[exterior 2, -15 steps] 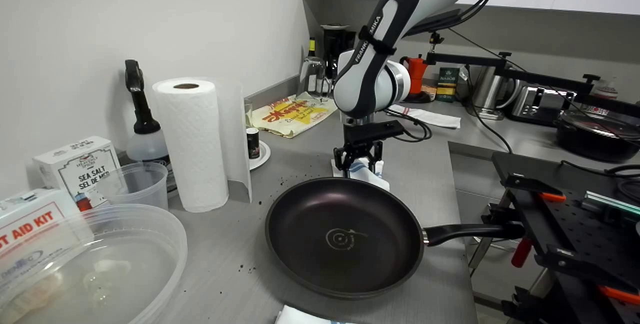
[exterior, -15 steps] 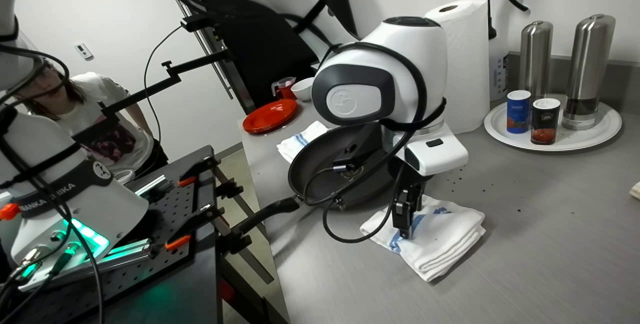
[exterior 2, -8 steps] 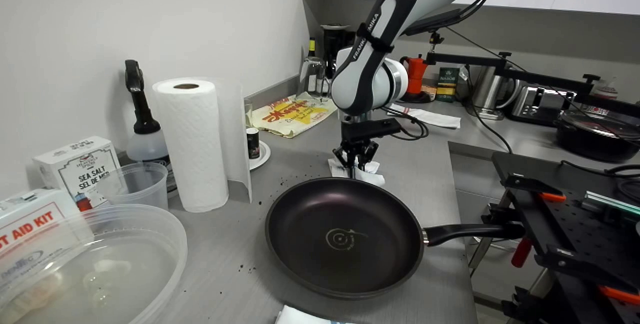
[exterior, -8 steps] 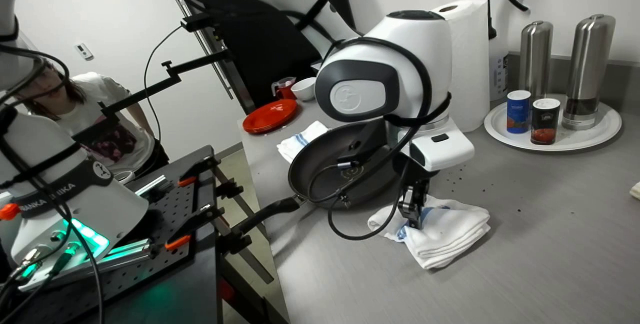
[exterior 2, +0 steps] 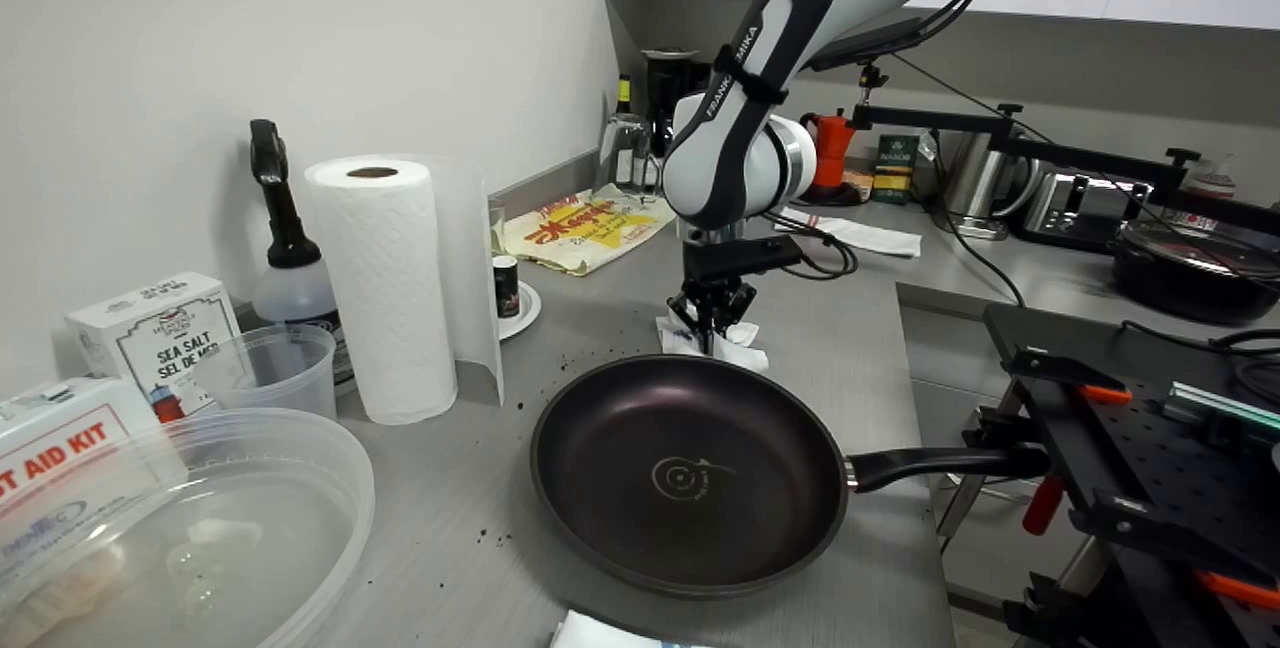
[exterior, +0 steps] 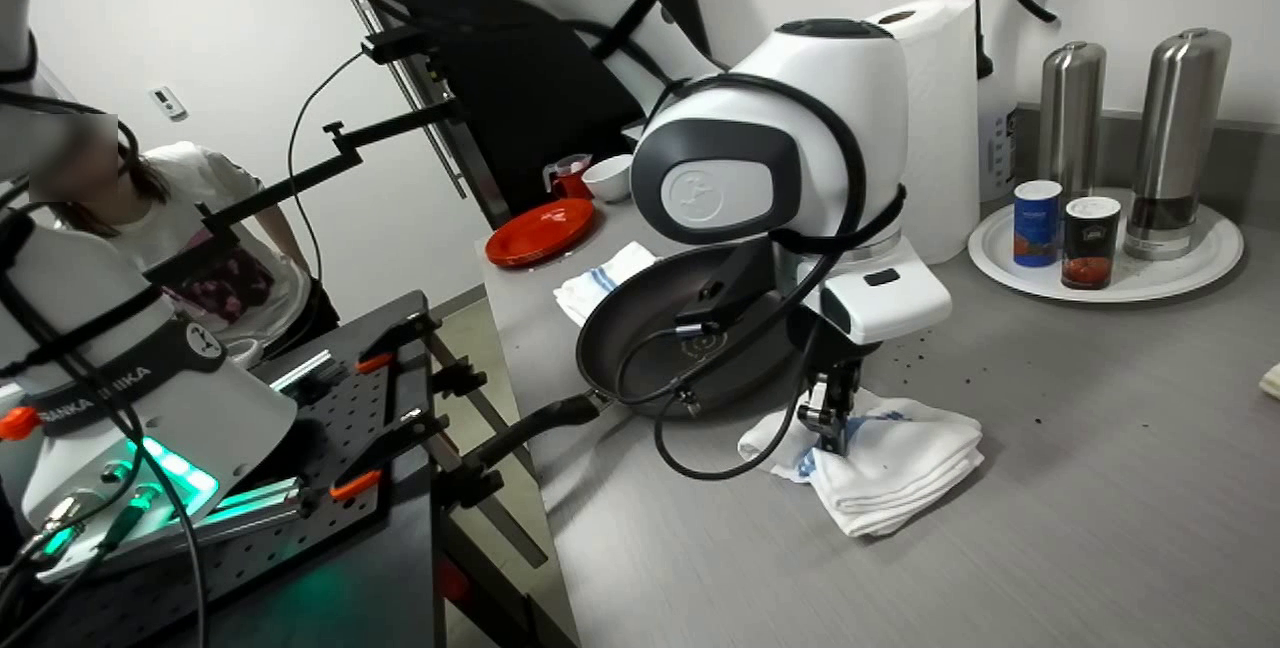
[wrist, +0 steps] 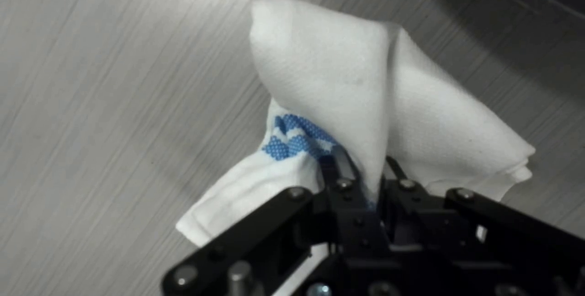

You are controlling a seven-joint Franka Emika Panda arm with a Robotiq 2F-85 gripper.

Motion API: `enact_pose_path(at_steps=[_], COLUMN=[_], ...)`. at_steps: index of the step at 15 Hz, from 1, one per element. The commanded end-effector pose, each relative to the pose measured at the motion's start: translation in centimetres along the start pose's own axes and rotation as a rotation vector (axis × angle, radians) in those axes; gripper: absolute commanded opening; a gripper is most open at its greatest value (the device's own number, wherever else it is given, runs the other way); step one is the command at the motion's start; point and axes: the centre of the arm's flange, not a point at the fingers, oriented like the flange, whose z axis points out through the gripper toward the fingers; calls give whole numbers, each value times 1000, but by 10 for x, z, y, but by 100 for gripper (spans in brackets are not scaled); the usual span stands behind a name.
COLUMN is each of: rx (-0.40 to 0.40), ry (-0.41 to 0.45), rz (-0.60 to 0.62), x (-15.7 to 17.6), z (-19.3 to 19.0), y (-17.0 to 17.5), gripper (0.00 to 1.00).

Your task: Wipe the pan with the dish cloth

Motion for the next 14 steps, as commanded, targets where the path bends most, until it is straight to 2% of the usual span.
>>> enact_pose_path(at_steps=[1,9,14], rx=[13,36,57], ry=[-9,34,80], rz=[31,91,115], x=[4,9,5], z=[0,-27,-63], y=[-4,5,8], gripper=[3,3,3])
